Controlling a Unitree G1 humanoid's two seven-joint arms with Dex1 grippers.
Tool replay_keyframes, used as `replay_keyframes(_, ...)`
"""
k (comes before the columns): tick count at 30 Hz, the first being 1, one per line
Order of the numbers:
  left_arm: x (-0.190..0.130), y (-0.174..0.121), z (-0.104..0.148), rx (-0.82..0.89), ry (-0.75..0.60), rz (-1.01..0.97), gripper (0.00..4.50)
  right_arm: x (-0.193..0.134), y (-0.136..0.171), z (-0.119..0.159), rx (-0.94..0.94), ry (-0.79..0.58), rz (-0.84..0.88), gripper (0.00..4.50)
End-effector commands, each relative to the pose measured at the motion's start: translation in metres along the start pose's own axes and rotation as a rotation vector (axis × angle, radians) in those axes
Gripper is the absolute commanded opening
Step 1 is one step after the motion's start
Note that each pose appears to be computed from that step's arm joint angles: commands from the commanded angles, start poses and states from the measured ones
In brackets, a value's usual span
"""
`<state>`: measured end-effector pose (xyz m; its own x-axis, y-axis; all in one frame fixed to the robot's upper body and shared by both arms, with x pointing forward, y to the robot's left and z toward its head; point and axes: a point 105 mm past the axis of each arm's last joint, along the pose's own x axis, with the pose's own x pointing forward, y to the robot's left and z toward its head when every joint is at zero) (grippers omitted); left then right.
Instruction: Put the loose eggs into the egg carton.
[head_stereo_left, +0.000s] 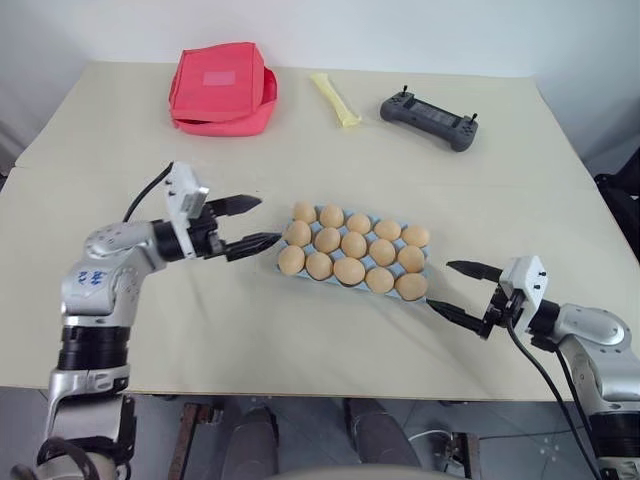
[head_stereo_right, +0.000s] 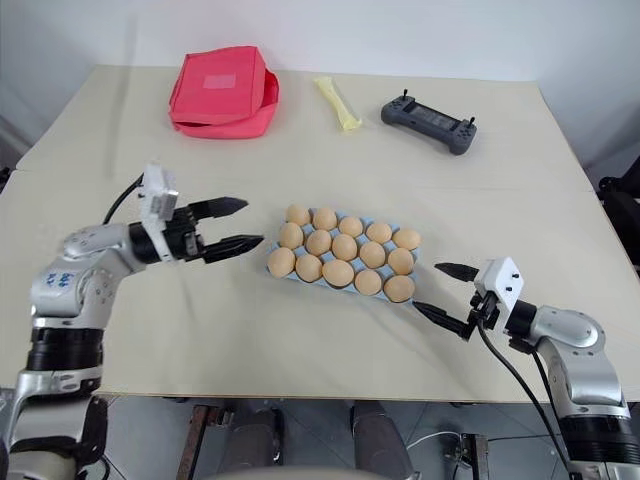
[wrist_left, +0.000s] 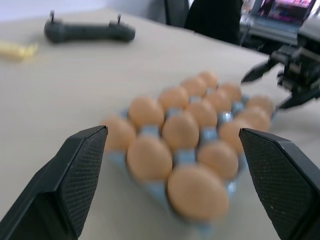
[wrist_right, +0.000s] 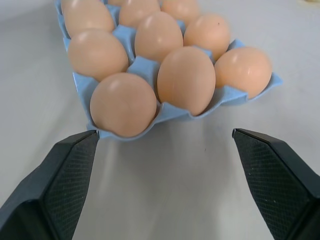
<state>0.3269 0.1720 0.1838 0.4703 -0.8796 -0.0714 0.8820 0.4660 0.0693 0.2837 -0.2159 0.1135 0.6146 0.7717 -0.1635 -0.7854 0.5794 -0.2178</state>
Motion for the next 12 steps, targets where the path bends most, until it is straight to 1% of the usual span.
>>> replay_keyframes(1,-0.022,0.000,0.006,0.026,-0.012,-0.001,4.49,0.003,0.002,0.019,-0.059,-0.051,0.014,4.50)
replay_keyframes(3,-0.033,0.000,0.000,0.007,0.013,0.009,4.49,0.009,0.015,0.048,-0.085,-0.091,0.032,4.50)
replay_keyframes(4,-0.037,0.001,-0.002,0.002,0.019,0.016,4.49,0.011,0.020,0.058,-0.091,-0.103,0.038,4.50)
replay_keyframes(5,-0.040,0.002,-0.003,0.004,0.023,0.031,4.49,0.011,0.023,0.061,-0.087,-0.108,0.042,4.50)
replay_keyframes(9,-0.046,0.001,-0.003,0.016,0.018,0.059,4.49,0.003,0.023,0.054,-0.056,-0.100,0.043,4.50)
replay_keyframes(12,-0.046,0.001,-0.003,0.045,0.015,0.076,4.49,0.000,0.021,0.054,-0.054,-0.104,0.037,4.50)
